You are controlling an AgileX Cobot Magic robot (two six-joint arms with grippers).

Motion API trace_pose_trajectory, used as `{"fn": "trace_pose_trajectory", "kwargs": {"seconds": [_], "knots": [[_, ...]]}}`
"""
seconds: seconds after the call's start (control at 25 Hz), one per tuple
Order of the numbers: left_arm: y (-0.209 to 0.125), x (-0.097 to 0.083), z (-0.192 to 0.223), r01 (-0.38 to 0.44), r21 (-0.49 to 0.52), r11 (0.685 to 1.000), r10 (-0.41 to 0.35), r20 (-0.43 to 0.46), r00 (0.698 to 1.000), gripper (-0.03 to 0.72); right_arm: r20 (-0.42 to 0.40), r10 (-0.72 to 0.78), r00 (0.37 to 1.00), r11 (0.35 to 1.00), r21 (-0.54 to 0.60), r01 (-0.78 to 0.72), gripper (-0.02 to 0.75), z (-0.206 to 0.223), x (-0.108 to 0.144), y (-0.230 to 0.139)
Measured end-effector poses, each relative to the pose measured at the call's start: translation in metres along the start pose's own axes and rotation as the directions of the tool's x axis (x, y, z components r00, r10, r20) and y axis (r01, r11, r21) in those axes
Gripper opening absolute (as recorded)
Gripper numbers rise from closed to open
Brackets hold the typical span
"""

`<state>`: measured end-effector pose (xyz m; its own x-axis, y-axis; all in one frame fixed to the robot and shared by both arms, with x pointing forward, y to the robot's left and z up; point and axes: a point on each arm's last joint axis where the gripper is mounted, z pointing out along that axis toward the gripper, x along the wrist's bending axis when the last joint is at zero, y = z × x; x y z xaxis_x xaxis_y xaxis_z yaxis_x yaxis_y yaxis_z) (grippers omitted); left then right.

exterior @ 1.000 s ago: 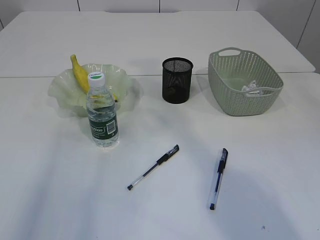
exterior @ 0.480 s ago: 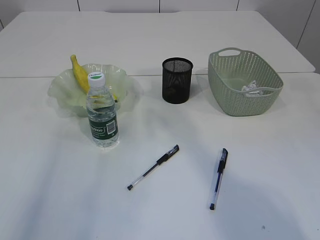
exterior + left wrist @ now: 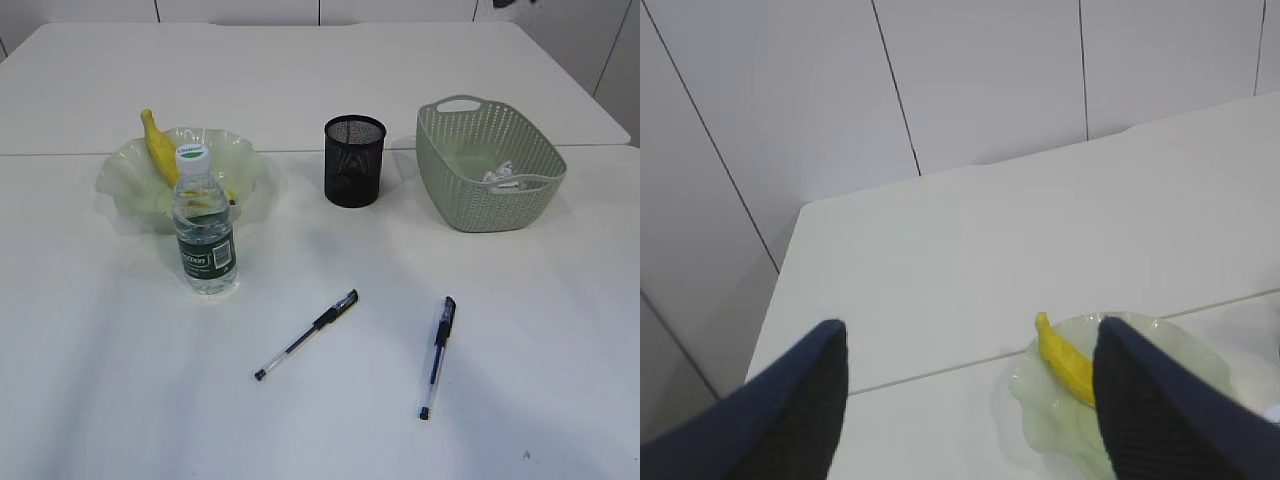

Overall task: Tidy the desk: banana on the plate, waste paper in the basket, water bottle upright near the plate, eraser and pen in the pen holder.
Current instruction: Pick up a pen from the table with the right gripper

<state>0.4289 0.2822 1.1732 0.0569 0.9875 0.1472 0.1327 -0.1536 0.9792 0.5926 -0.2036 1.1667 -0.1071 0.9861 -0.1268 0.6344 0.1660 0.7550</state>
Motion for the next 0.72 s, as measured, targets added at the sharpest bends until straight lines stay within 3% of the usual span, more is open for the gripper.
{"fn": "trace_pose_trajectory", "kwargs": {"seconds": [0.44,0.72], "knots": [[0.0,0.0,0.0,-0.001,0.0,1.0,0.001,0.0,1.0,0.538,-0.075,0.0,0.997,0.998,-0.055,-0.004,0.246,0.015,0.008,-0.052],[0.0,0.0,0.0,-0.001,0.0,1.0,0.001,0.0,1.0,0.538,-0.156,-0.032,0.987,0.995,-0.097,0.017,0.246,0.031,0.028,-0.082]]}}
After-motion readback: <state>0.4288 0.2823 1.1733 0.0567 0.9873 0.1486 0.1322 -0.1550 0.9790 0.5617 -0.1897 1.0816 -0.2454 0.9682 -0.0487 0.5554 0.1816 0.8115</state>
